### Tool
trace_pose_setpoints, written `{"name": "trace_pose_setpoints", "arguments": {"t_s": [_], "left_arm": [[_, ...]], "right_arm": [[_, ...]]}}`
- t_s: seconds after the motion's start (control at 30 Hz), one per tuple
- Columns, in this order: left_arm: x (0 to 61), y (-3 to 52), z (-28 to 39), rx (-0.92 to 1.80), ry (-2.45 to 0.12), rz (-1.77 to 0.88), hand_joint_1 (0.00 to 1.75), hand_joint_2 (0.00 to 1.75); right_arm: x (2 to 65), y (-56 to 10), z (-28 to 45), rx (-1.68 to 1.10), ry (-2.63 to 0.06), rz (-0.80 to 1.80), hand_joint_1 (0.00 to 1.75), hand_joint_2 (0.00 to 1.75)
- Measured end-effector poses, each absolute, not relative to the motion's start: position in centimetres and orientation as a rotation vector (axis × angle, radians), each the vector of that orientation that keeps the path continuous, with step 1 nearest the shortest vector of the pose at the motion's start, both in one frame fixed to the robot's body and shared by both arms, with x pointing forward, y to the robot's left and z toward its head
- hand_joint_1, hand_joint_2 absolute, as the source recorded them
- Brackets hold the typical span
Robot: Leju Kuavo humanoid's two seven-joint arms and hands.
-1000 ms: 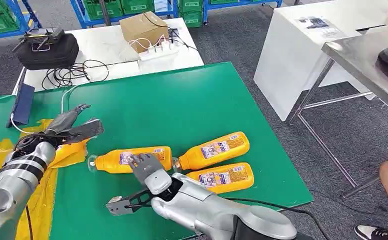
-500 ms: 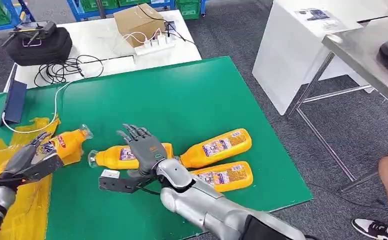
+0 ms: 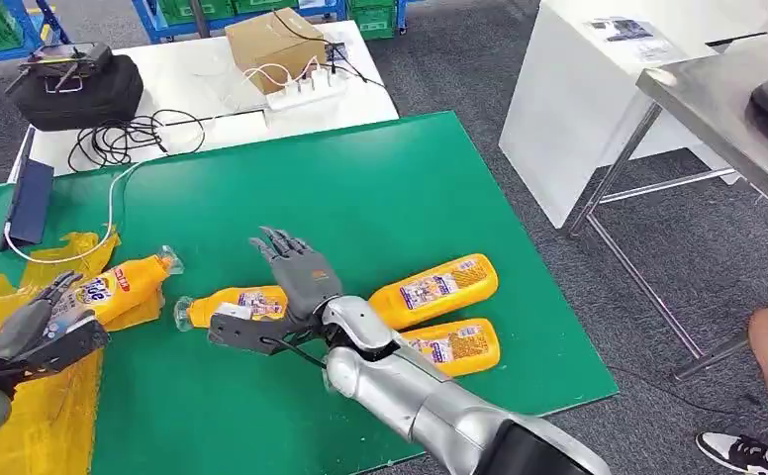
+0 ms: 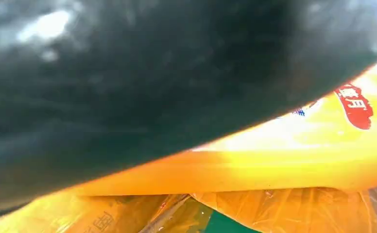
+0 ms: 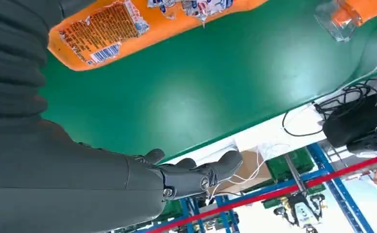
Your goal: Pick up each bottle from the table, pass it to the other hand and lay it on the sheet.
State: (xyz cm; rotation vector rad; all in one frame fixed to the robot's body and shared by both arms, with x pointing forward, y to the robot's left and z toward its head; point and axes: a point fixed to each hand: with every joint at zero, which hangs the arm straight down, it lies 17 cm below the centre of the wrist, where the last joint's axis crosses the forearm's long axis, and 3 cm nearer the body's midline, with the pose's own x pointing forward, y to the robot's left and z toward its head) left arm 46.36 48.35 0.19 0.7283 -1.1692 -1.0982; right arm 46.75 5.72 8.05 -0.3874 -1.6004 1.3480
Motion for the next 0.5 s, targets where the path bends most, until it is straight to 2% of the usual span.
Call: {"name": "trace_pose_setpoints", "arguments": {"t_s": [0.3, 0.5], "left_arm": [[47.4, 48.1, 0.9, 0.727, -1.175, -1.099, 0.00, 0.00], [49.8, 45.0, 2.3, 0.669, -1.251, -1.088, 0.00, 0.00]], "right_arm": [[46.7, 2.9, 2.9, -0.319, -1.325, 1.428, 0.00, 1.75], [46.2, 0.2, -0.4, -0.297, -1.154, 1.442, 0.00, 1.75]]}}
